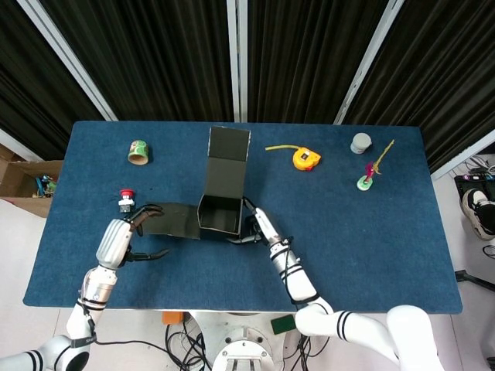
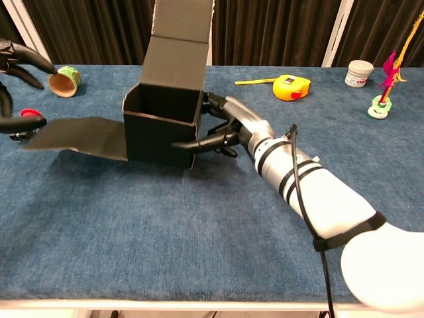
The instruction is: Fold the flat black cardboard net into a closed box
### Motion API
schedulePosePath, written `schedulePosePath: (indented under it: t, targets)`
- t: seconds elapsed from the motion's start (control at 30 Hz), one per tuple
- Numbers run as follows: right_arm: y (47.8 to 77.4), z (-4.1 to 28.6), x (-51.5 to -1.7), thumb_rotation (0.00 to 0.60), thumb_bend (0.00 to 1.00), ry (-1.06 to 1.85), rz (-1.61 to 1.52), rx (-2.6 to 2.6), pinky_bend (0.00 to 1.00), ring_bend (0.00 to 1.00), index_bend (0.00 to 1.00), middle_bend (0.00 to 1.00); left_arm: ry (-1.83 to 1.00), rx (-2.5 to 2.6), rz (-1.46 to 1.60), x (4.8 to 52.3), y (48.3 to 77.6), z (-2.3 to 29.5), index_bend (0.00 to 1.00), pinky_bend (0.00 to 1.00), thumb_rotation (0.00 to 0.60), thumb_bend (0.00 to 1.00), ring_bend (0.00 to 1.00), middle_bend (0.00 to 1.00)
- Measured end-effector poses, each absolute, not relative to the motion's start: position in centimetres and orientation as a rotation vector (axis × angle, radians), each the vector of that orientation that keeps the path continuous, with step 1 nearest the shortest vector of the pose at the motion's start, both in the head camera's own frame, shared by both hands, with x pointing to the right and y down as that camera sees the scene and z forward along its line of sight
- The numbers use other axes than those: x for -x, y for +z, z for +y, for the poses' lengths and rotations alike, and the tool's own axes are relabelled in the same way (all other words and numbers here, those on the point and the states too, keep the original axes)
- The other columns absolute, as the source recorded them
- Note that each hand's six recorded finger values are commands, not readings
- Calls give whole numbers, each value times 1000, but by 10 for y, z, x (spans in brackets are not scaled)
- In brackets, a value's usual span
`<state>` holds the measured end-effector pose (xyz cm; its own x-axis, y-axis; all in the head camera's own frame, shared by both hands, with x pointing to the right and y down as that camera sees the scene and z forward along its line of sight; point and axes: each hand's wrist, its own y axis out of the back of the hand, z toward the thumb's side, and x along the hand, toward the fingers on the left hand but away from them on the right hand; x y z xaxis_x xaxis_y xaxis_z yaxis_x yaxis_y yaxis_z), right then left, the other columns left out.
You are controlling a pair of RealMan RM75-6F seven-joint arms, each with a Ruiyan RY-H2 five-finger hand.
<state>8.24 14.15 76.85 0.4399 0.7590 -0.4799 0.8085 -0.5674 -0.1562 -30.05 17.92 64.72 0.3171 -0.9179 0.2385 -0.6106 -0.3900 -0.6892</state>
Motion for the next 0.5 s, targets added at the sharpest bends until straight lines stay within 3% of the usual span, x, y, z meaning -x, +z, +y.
schedulePosePath:
  t: [0.1,0.3,0.5]
  targets:
    - [757,131,-89,600,288,-706,1418,-2549,1000,809,418,443,-839,2108,1267,293,648,190,467,912,600,44,705,448]
    - [728,109,-111,600,288,-556,1429,-2490,1000,809,418,443,-890,2165,1106,279,671,208,467,956,600,72,708,447]
    - [702,103,-136,600,287,-469,1411,-2443,1000,809,418,443,-901,2159,973,261,694,204,388,964,600,130,676,393]
